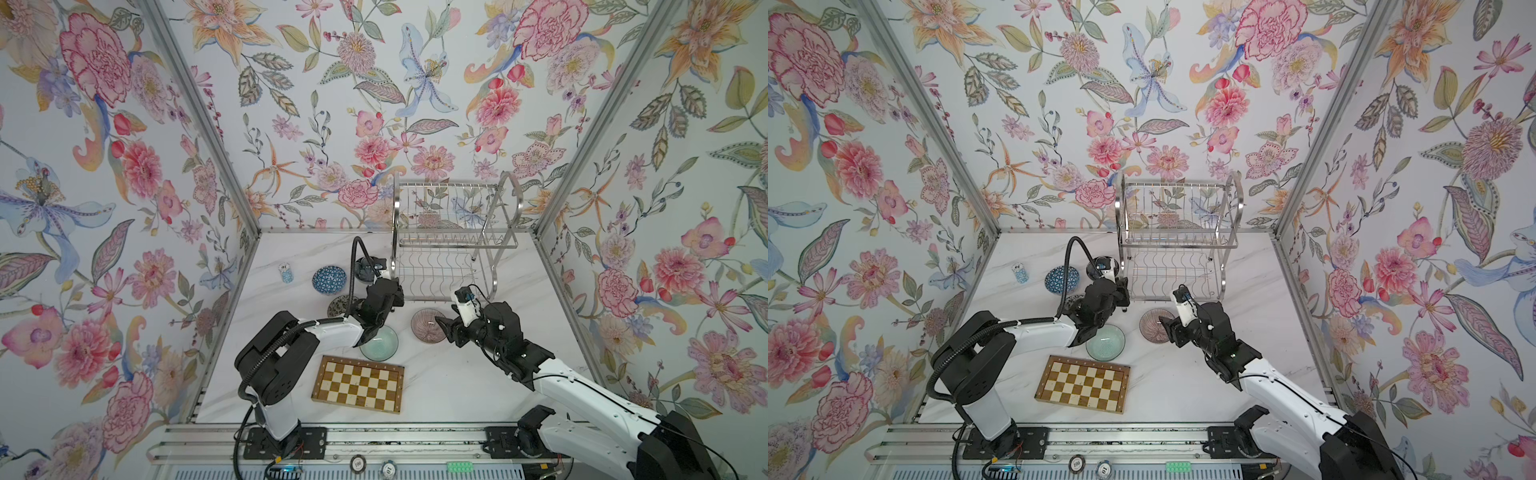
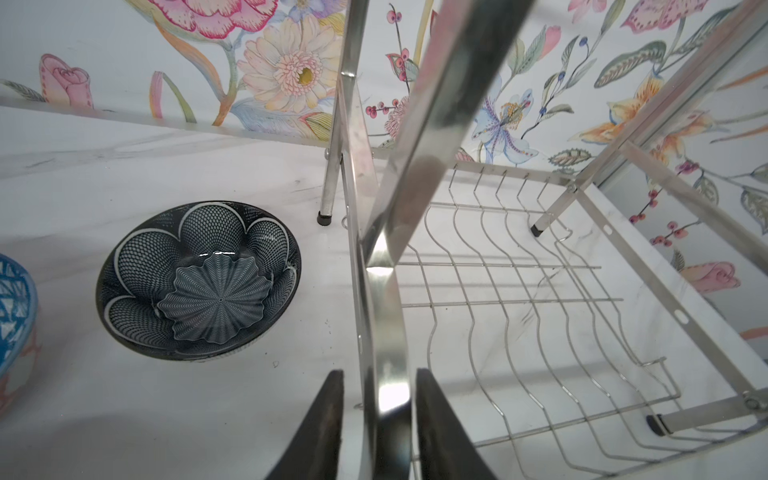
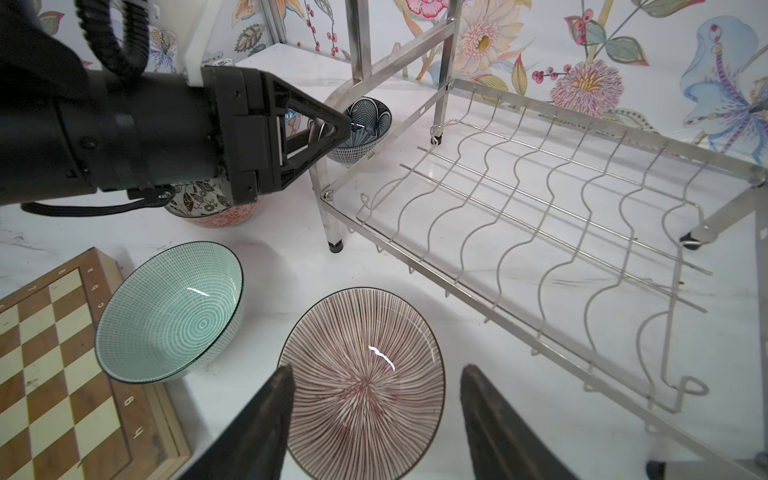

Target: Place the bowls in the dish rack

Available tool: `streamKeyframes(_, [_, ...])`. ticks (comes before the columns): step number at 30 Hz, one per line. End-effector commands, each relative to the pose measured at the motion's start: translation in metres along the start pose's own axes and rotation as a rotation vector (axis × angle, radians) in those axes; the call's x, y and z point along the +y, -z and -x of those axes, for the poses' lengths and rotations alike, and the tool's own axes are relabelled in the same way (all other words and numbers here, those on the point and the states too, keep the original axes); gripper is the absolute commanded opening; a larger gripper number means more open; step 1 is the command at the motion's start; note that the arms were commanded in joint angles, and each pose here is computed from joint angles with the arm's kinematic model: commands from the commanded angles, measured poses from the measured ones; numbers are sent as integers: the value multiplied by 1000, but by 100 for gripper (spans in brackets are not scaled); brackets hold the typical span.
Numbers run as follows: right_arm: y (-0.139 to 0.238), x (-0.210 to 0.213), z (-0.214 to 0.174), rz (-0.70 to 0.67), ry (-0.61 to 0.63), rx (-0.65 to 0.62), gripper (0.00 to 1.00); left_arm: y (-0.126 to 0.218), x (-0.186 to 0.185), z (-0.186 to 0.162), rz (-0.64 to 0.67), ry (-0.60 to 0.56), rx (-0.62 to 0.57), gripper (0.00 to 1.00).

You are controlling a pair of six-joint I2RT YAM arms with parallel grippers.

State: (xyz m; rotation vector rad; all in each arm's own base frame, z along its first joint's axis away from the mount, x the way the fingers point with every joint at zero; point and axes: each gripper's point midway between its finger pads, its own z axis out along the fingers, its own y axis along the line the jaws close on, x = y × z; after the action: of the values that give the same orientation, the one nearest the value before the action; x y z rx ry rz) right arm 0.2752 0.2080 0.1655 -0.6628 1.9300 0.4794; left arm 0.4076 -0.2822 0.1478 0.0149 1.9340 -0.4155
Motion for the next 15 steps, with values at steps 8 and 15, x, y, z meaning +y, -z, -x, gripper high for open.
streamKeyframes(8, [-6,25,-8,89,113,113,65,42,-11,27,-122,8,-11,77])
streamKeyframes(15, [-9,42,-18,159,226,229,65,82,18,44,-183,33,91,93])
